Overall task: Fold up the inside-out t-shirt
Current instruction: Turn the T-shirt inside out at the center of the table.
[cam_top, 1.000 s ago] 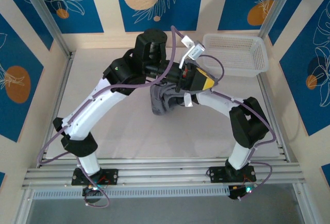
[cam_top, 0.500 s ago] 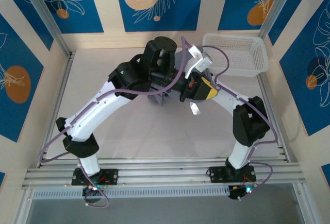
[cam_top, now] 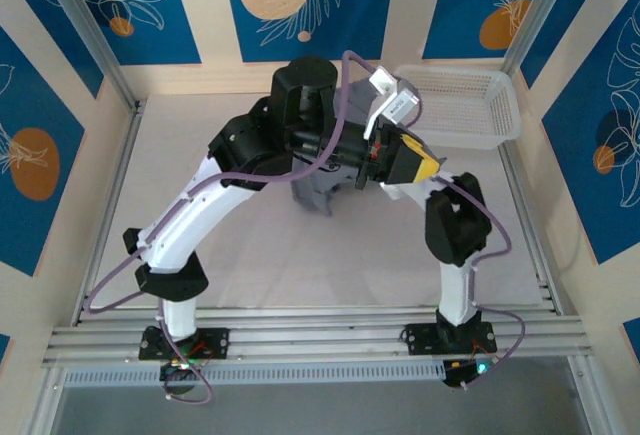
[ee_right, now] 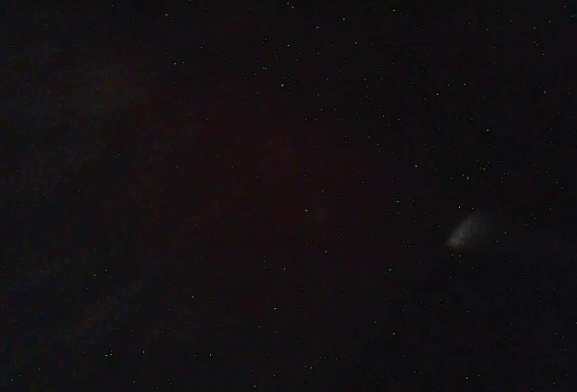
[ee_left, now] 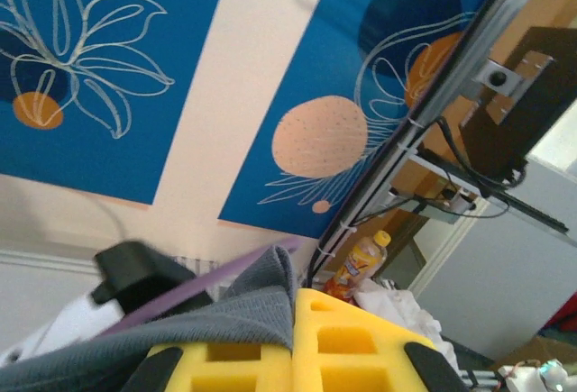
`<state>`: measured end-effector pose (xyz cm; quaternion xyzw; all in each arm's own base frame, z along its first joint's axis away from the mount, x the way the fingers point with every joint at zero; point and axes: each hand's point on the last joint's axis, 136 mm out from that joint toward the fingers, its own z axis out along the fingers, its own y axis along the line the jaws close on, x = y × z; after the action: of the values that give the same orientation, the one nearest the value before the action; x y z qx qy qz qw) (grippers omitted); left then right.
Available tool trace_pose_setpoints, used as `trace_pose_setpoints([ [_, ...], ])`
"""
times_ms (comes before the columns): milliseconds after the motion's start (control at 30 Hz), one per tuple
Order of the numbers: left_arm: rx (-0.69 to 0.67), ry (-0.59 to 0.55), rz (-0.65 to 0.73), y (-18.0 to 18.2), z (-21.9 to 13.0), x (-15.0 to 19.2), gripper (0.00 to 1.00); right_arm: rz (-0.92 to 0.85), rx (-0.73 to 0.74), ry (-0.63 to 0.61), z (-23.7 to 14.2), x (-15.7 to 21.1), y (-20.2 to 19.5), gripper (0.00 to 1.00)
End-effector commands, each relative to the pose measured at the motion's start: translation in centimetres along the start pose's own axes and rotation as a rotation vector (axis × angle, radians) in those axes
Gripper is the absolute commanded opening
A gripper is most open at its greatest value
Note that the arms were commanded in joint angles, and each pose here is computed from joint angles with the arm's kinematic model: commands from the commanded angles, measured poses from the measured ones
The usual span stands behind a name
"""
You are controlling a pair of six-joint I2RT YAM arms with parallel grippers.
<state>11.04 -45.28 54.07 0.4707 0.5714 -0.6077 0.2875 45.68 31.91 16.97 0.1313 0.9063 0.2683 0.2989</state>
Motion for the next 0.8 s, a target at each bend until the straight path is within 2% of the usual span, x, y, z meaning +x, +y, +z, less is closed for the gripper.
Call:
trace_pose_setpoints([
  [0,0.24,-0.055,0.104,-7.6,-1.3,-2.1,0.0,-0.111,0.288,0.125,4.8,4.9,-8.2,0.0],
  [167,0.255,-0.052,0.131,-8.9,-2.1,-1.9,0.0,-0.181,0.309,0.206,6.3,6.8,-9.5,0.0],
  [233,0.265,-0.046,0.137,-9.3,-2.1,-1.8,0.0,-0.226,0.308,0.232,6.7,7.1,-9.6,0.1],
  [333,0.282,-0.045,0.148,-10.2,-2.3,-1.6,0.0,-0.316,0.32,0.304,7.5,8.3,-10.0,0.34],
  [500,0.292,-0.099,0.176,-11.7,-3.3,-3.0,0.0,-0.466,0.451,0.355,8.0,8.9,-12.7,0.48],
  [567,0.29,-0.118,0.192,-12.2,-3.8,-3.5,0.0,-0.523,0.498,0.379,7.9,8.9,-13.7,0.58],
  [600,0.283,-0.122,0.2,-12.2,-4.0,-3.6,0.0,-0.545,0.526,0.401,7.7,8.9,-14.3,0.66],
  [633,0.266,-0.118,0.203,-12.0,-4.0,-3.4,0.0,-0.562,0.579,0.425,7.3,8.9,-15.1,0.88],
  [667,0.249,-0.112,0.206,-11.7,-4.0,-3.2,0.0,-0.574,0.609,0.45,7.0,9.0,-15.7,1.0],
  [767,0.209,-0.095,0.205,-10.8,-3.6,-2.7,0.0,-0.6,0.629,0.566,6.9,10.8,-17.0,0.99],
])
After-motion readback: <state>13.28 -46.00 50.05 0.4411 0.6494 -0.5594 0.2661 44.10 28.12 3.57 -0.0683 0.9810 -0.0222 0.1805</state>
